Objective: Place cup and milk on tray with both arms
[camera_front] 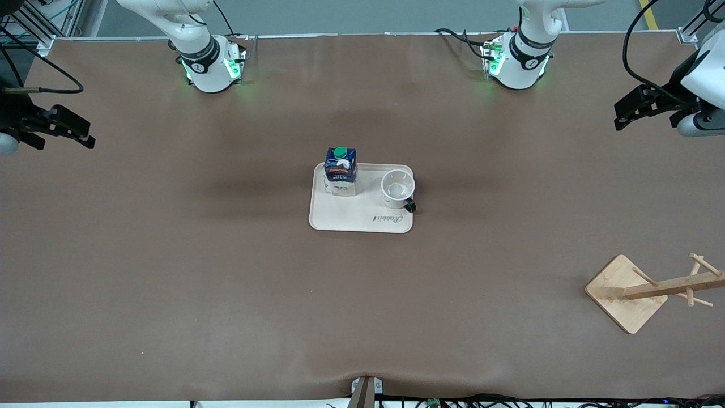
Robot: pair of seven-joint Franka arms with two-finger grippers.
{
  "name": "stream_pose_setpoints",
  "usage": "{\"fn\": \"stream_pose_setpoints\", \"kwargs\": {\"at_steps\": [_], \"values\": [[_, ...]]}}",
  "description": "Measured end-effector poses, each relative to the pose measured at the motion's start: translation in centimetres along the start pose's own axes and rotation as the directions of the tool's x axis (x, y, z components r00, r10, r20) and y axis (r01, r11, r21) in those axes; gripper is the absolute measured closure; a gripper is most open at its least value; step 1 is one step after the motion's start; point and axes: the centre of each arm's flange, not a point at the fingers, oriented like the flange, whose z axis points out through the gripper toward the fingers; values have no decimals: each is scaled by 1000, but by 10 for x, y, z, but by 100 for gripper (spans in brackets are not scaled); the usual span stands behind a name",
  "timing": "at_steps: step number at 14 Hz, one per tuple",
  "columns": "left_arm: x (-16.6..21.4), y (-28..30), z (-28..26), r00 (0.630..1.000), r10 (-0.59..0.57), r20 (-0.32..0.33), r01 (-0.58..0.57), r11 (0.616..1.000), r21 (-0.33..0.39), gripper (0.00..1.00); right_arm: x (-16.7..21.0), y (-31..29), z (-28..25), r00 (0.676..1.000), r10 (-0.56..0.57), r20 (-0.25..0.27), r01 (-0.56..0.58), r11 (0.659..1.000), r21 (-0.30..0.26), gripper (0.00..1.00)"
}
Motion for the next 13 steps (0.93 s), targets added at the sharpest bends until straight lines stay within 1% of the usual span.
{"fn": "stream_pose_setpoints", "kwargs": {"at_steps": [6, 13], "values": [[0, 9, 2, 1000, 12, 2, -12, 1000, 2, 0, 0, 2, 0, 1000, -20, 1, 20, 1000, 0, 0], [3, 6, -2, 1000, 9, -16, -9, 1000, -1, 0, -2, 1, 1, 1000, -22, 16, 22, 1000, 1, 0]]}}
